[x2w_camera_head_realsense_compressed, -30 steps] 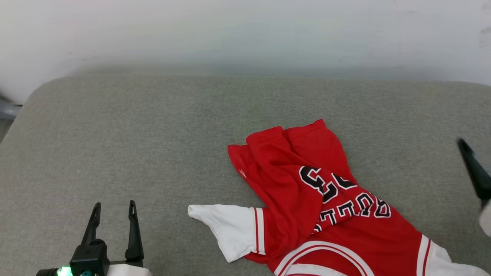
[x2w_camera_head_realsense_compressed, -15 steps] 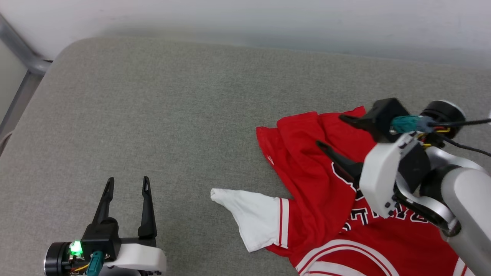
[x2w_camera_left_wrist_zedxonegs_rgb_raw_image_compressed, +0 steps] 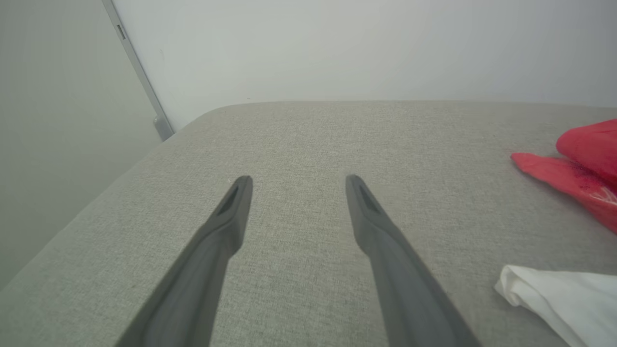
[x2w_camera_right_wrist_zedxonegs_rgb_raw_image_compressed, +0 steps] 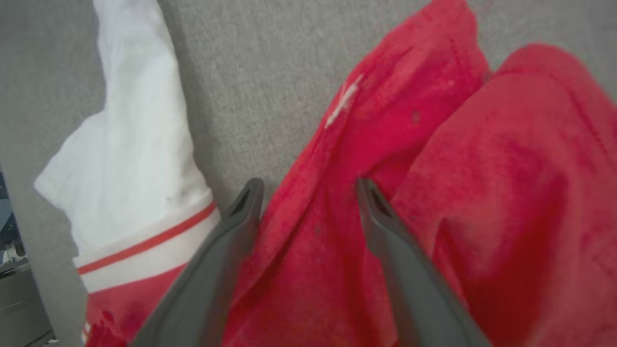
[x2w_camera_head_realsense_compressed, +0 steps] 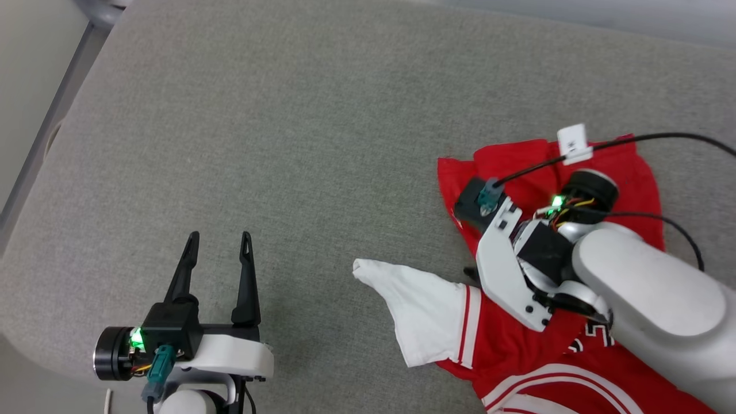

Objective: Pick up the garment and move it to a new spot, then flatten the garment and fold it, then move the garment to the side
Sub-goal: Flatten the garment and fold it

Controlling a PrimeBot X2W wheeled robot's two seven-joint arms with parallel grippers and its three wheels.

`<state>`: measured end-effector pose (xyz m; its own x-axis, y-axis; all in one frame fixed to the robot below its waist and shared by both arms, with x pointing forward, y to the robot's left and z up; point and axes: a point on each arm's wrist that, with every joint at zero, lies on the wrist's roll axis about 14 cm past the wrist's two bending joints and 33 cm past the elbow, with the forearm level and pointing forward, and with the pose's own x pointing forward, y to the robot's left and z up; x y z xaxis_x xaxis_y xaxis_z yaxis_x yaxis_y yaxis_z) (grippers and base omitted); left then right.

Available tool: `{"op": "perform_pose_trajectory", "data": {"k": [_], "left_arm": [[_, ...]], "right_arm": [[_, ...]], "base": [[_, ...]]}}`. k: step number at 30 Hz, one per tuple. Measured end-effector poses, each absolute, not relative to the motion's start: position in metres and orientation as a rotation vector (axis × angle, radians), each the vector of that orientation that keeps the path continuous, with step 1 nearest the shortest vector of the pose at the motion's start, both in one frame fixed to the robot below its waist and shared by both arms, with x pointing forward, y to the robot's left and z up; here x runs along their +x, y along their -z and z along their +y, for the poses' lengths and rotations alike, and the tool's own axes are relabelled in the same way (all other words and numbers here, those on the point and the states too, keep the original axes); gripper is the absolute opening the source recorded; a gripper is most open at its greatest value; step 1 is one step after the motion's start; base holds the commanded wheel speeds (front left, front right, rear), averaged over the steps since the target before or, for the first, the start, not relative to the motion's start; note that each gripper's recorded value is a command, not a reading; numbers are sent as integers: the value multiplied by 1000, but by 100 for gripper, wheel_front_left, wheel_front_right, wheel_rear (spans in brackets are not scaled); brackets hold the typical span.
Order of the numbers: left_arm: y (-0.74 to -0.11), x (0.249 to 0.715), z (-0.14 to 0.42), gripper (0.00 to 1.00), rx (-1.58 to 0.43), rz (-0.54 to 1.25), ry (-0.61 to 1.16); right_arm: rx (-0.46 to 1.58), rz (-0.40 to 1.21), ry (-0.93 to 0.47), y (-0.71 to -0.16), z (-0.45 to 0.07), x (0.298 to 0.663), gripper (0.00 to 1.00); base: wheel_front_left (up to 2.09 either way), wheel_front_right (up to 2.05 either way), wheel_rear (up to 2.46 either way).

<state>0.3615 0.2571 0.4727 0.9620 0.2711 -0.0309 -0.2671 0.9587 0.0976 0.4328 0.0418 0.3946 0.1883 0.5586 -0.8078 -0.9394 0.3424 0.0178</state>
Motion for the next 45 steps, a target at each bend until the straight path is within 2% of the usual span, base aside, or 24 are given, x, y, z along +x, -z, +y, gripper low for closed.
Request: {"op": "perform_pose_trajectory", "data": {"k": [7,8,9,15,20,26,31,39,45], "left_arm": [[-465,362,262,100,95,70,-292],[-465,362,262,100,94,71,-293],[-465,362,262,100,94,71,-293],[-469,363,260,100,91,56,-289],[-474,362,258,100,90,36,-280],[-479,364,252,100,84,17,-258],[-476,367,250,100,87,28,-248],[-465,377,248,100,79,59,-248],[-456,377,255,100,84,87,-276]], "right_arm": [[-665,911,-1150,-357,37,431,100],[-662,904,-1153,-357,37,431,47],[-647,897,-1155,-357,38,431,0],[-517,745,-1155,-385,52,443,0],[-392,536,-1131,-443,64,463,0],[-333,371,-1092,-497,66,481,0],[-318,274,-1021,-528,71,519,0],[-377,406,-782,-487,40,600,0],[-485,616,-640,-417,-4,621,0]], "base": [[0,0,0],[0,0,0],[0,0,0],[0,0,0],[0,0,0],[0,0,0],[0,0,0],[0,0,0],[0,0,0]]}}
